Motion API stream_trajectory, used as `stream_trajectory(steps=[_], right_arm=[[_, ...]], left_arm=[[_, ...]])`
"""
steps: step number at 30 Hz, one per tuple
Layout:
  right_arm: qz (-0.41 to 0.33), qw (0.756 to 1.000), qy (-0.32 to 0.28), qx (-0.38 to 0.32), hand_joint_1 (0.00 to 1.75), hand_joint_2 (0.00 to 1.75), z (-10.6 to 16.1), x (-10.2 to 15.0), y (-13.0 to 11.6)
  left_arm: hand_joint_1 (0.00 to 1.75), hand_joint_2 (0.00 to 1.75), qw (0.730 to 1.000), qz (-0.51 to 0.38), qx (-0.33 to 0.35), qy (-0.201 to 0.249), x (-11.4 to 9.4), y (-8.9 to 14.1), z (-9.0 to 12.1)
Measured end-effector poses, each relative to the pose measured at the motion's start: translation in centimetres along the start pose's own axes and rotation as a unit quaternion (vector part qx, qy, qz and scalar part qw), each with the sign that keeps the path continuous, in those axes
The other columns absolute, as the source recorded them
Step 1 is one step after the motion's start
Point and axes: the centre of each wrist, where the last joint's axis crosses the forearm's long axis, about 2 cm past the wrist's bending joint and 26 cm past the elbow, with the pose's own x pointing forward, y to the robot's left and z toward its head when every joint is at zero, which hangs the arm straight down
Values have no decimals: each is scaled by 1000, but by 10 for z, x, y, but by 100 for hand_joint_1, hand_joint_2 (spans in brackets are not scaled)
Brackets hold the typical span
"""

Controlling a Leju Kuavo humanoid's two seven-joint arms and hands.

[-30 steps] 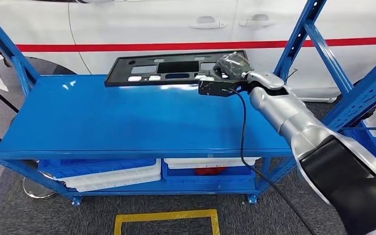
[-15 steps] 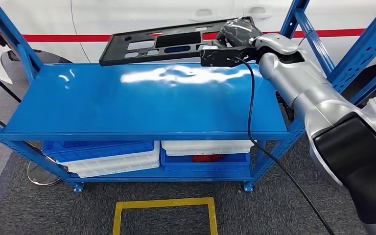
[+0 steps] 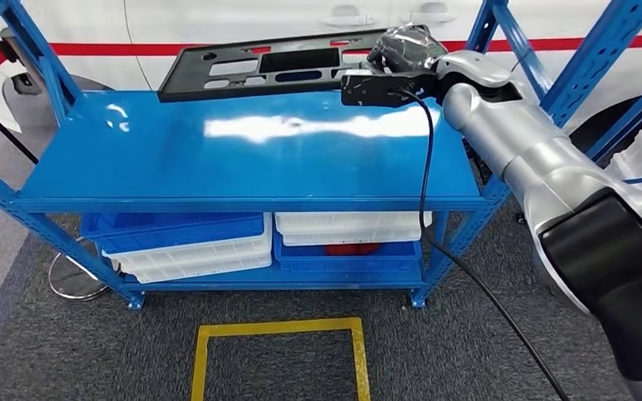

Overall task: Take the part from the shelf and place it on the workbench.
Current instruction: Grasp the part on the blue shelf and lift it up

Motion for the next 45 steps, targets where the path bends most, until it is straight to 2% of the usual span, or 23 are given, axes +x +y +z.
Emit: stream_trajectory(steps=[15,21,27,33,40,45], right_arm=[[-16,1000,0,-3,164,0,4,-6,8],[-20,1000,3,8,164,0,7,-9,25],[-27,999,1,22,164,0,12,-11,55],[-33,999,-4,22,164,0,10,-4,71],[-45,998,-18,42,164,0,0,20,88],[-51,997,-20,51,164,0,-2,25,94]], left_arm=[[0,175,1000,-4,5,3,0,1,0],[0,175,1000,-4,3,1,1,-1,-1],[0,175,1000,-4,1,3,3,-2,-1],[0,175,1000,-3,-1,4,6,-5,-2],[0,175,1000,-4,3,5,7,-5,-3],[0,175,1000,-4,4,3,8,-6,-3]])
